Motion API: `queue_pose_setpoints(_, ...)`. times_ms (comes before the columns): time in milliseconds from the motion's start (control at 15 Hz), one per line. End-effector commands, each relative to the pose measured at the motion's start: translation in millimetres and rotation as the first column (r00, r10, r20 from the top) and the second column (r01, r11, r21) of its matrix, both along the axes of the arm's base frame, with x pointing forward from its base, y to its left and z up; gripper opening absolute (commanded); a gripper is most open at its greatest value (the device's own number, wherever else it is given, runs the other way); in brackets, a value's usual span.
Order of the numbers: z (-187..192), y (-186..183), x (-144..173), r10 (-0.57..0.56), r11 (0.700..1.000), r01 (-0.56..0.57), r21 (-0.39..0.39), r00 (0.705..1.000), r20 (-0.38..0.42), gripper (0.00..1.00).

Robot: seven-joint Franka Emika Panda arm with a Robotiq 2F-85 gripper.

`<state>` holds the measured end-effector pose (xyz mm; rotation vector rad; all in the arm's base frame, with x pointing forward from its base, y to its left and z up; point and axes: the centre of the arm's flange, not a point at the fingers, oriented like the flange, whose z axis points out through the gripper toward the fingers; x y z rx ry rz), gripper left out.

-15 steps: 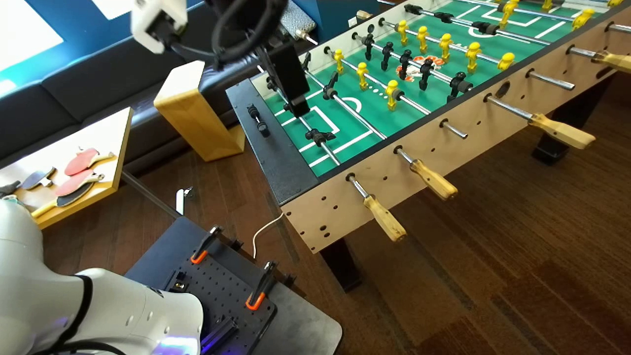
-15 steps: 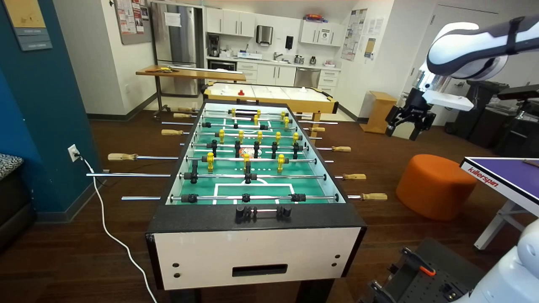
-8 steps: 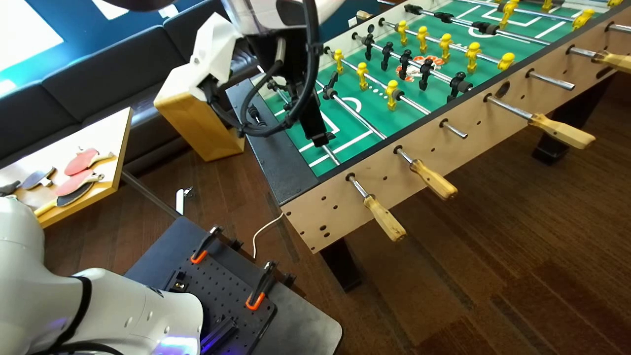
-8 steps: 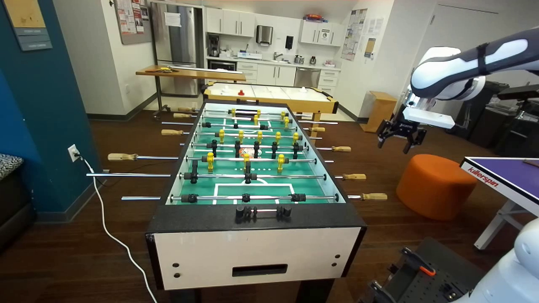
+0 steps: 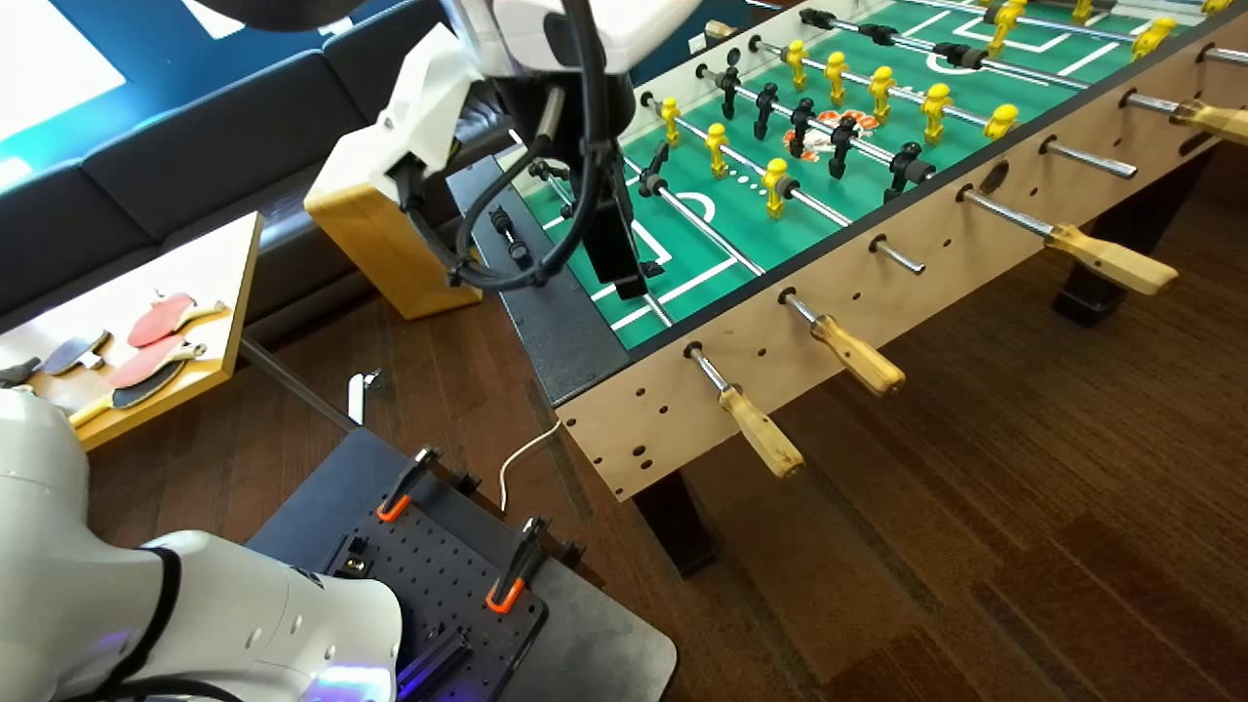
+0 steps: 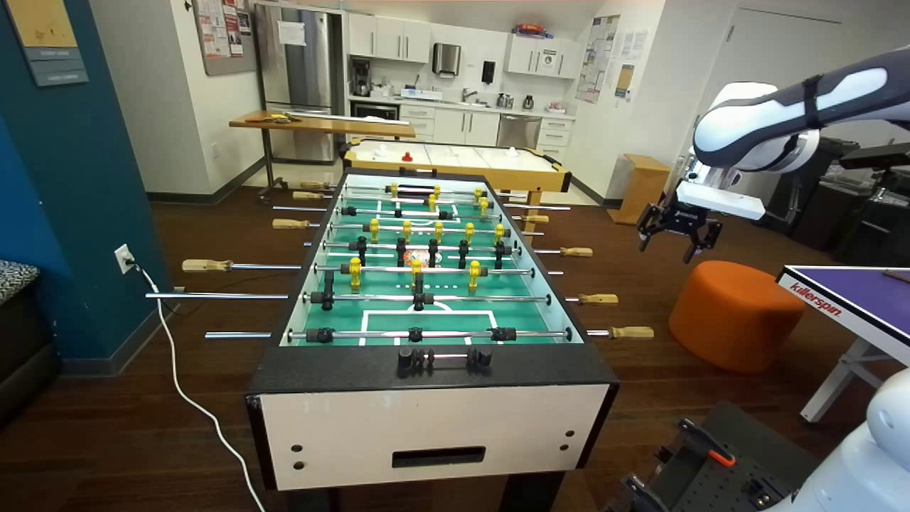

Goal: Pull the first rod

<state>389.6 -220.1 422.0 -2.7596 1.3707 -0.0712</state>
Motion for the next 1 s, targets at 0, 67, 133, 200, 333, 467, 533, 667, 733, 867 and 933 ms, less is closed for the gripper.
queue_pose_setpoints(0, -23, -5, 1, -0.196, 0.979, 0.197, 0.045, 0.980, -0.013, 1.00)
queue_pose_setpoints(67, -31, -6, 1, -0.248, 0.967, 0.249, 0.057, 0.968, -0.017, 1.00)
queue_pose_setpoints(133, -41, -8, 0, -0.301, 0.951, 0.301, 0.066, 0.954, -0.019, 1.00)
queue_pose_setpoints(200, -50, -10, -1, -0.351, 0.933, 0.351, 0.074, 0.936, -0.014, 1.00)
queue_pose_setpoints(333, -73, -17, -4, -0.446, 0.893, 0.444, 0.081, 0.895, 0.019, 1.00)
queue_pose_setpoints(467, -94, -25, -8, -0.533, 0.846, 0.528, 0.079, 0.844, 0.062, 1.00)
queue_pose_setpoints(533, -102, -28, -10, -0.574, 0.819, 0.569, 0.079, 0.815, 0.084, 1.00)
queue_pose_setpoints(667, -92, -29, -10, -0.537, 0.843, 0.532, 0.074, 0.840, 0.076, 1.00)
queue_pose_setpoints(733, -100, -30, -12, -0.559, 0.829, 0.554, 0.075, 0.825, 0.089, 1.00)
queue_pose_setpoints(867, -105, -31, -13, -0.573, 0.820, 0.568, 0.074, 0.815, 0.091, 1.00)
queue_pose_setpoints(933, -105, -31, -13, -0.577, 0.817, 0.572, 0.075, 0.812, 0.091, 1.00)
